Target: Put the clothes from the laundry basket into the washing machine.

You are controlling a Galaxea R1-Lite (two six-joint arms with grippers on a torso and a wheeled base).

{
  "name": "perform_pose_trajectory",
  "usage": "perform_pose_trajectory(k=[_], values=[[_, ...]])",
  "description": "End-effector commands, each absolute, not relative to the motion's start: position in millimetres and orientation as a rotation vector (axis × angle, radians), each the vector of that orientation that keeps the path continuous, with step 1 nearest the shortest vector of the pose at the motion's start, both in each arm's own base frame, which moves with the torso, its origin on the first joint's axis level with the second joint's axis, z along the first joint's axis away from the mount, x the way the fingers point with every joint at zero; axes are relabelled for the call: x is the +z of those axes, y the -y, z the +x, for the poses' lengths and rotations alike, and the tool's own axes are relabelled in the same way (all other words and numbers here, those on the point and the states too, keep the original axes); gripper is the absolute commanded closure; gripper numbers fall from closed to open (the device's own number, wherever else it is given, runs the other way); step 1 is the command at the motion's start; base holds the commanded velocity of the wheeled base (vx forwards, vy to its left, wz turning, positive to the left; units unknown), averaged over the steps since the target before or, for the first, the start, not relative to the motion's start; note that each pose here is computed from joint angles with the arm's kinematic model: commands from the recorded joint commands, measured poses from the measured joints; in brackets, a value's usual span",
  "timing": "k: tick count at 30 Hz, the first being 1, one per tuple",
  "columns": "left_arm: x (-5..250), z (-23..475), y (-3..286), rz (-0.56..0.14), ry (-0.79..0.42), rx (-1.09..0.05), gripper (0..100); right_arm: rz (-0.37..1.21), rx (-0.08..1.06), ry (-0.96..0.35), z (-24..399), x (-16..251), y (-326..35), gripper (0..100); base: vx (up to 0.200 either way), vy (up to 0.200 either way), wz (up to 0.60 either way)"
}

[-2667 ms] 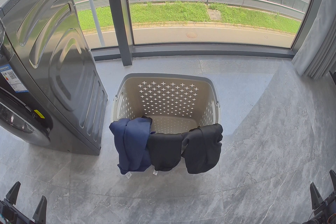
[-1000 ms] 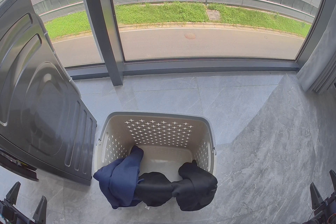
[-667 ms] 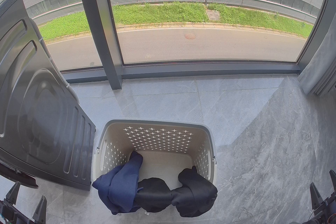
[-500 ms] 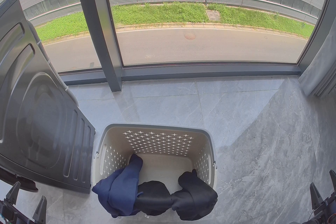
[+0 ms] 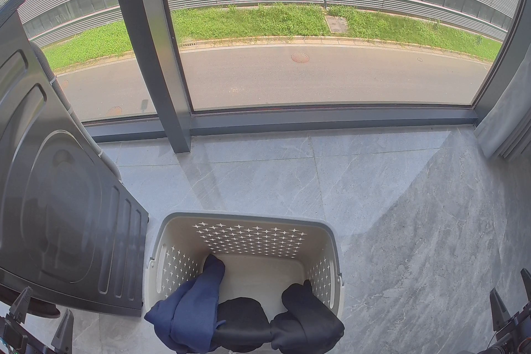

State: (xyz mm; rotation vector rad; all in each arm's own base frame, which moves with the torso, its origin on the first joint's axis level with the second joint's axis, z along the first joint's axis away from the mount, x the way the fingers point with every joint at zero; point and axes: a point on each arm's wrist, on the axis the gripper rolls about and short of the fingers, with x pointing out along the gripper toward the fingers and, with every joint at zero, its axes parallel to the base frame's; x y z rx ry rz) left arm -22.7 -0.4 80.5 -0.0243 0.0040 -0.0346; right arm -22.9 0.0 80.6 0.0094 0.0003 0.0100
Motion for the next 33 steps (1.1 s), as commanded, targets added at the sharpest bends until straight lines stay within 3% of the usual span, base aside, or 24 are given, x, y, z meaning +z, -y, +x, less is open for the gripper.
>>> perform_pose_trajectory(k=[1, 9, 21, 30, 33], values=[[75.6, -22.8, 0.4, -0.026, -0.004, -0.034, 0, 0.009, 0.011, 0.000, -22.9, 75.7, 0.0, 0, 0.000, 0.000, 0.00], [75.6, -22.8, 0.4, -0.023, -0.003, -0.034, 0, 0.009, 0.011, 0.000, -22.9, 75.7, 0.0, 0, 0.150, 0.000, 0.00], [75.6, -22.8, 0.4, -0.025, -0.003, -0.034, 0, 0.009, 0.011, 0.000, -22.9, 75.7, 0.0, 0, 0.000, 0.000, 0.00], [75.6, -22.8, 0.4, -0.025, -0.003, -0.034, 0, 0.009, 0.011, 0.000, -22.9, 75.7, 0.0, 0, 0.200, 0.000, 0.00], [75.6, -22.8, 0.4, -0.026, -0.004, -0.034, 0, 0.009, 0.011, 0.000, -22.9, 75.7, 0.0, 0, 0.000, 0.000, 0.00]])
